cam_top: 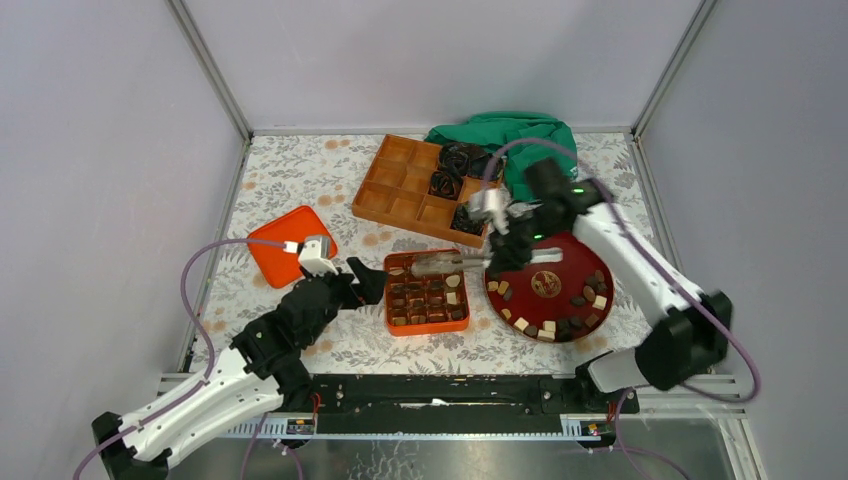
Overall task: Pack the chocolate
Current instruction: Adjust the packing box at the center of the board.
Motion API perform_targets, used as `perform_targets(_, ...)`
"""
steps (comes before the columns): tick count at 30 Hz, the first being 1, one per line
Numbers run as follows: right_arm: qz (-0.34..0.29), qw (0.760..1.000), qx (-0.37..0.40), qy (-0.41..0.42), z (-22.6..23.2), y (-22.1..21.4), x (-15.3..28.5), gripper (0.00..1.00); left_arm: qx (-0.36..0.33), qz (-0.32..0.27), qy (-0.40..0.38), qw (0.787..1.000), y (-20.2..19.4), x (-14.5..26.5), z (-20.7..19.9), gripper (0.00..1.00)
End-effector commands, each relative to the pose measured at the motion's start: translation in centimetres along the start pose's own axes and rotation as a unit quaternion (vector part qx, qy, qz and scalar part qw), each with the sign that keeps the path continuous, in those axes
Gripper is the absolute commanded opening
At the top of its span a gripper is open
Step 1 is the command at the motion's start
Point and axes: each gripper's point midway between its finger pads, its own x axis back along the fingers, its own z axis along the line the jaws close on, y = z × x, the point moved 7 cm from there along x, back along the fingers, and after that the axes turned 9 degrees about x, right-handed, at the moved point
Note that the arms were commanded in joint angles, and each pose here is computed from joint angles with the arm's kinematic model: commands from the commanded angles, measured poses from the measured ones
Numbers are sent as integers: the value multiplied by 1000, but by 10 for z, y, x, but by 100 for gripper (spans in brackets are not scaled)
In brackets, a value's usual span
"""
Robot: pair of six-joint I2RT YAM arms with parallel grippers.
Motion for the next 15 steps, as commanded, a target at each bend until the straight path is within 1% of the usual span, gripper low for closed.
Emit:
perform_targets(1,-137,985,-53,-92,23,-9,67,39,24,14,-45,999,-3,-9,-16,99)
perform_targets(3,-168,968,-94,-164,25,-25,87,38,21,21,-35,999,-5,-13,-17,99)
perform_targets(5,-196,942,-122,-243,30,-39,105,37,17,26,-8,999,-6,-19,-14,98)
perform_targets(8,-229,901,-163,-330,32,-61,121,37,5,38,50,998,-6,-29,-9,90)
perform_targets(11,-259,873,-186,-370,35,-77,126,36,-17,65,116,991,-11,-43,-1,82)
perform_targets(13,-270,865,-193,-375,36,-83,126,36,-40,85,145,985,-15,-52,2,74)
perform_targets(15,-272,863,-197,-377,36,-85,127,36,-58,96,164,980,-20,-61,5,64)
